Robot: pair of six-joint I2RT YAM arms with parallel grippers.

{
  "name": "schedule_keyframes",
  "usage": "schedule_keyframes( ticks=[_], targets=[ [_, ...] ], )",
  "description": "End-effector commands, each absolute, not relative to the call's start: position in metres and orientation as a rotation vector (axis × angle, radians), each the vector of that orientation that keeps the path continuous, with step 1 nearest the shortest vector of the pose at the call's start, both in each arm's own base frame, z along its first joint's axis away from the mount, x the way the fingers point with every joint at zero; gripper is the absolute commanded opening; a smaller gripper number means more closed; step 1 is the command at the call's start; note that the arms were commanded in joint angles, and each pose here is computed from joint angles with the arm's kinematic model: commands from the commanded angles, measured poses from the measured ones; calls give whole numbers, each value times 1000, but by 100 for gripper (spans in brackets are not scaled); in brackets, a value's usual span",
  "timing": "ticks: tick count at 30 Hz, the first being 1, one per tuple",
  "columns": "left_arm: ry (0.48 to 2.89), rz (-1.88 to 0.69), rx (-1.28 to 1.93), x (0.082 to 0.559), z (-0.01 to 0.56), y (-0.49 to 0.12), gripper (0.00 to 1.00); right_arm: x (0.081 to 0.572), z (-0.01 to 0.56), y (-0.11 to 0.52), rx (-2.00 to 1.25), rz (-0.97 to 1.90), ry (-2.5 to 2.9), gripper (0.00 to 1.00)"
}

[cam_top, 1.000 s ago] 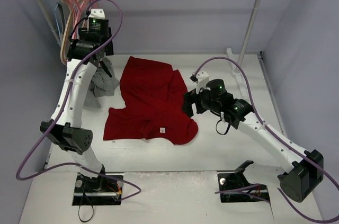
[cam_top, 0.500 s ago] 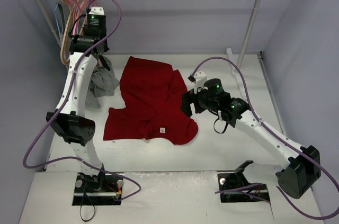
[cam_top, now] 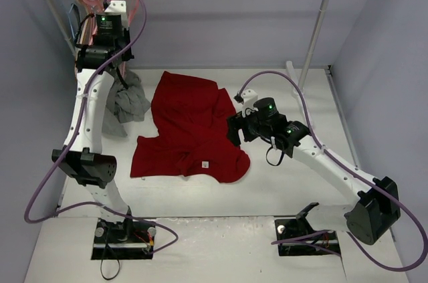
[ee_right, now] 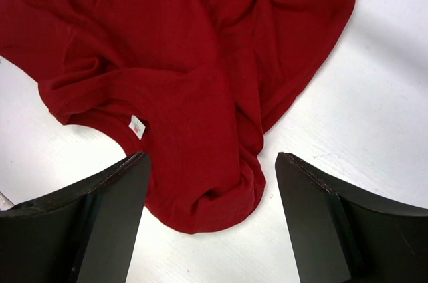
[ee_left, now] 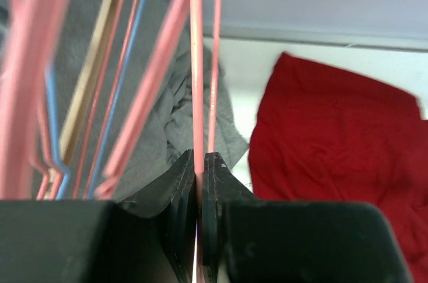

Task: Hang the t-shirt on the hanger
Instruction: Pick up the hanger from the clothesline.

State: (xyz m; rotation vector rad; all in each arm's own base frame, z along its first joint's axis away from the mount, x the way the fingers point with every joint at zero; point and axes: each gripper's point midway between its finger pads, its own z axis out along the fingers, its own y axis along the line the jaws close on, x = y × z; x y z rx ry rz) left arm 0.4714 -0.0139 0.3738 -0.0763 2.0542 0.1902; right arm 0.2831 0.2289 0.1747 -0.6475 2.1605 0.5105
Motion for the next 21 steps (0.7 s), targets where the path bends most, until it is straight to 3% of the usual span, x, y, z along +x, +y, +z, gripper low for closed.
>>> schedule_keyframes(
  ticks=[1, 7, 21],
  targets=[
    [1747, 96, -32, 439, 487, -21, 0, 303, 209, 238, -632, 517, 2043, 77],
    [1739, 26, 18, 413, 496, -30, 0, 304, 210, 238, -635, 509, 2039, 77],
    [1923, -176, 107, 360, 409, -64, 0, 299, 185, 234, -589, 517, 2103, 76]
  ],
)
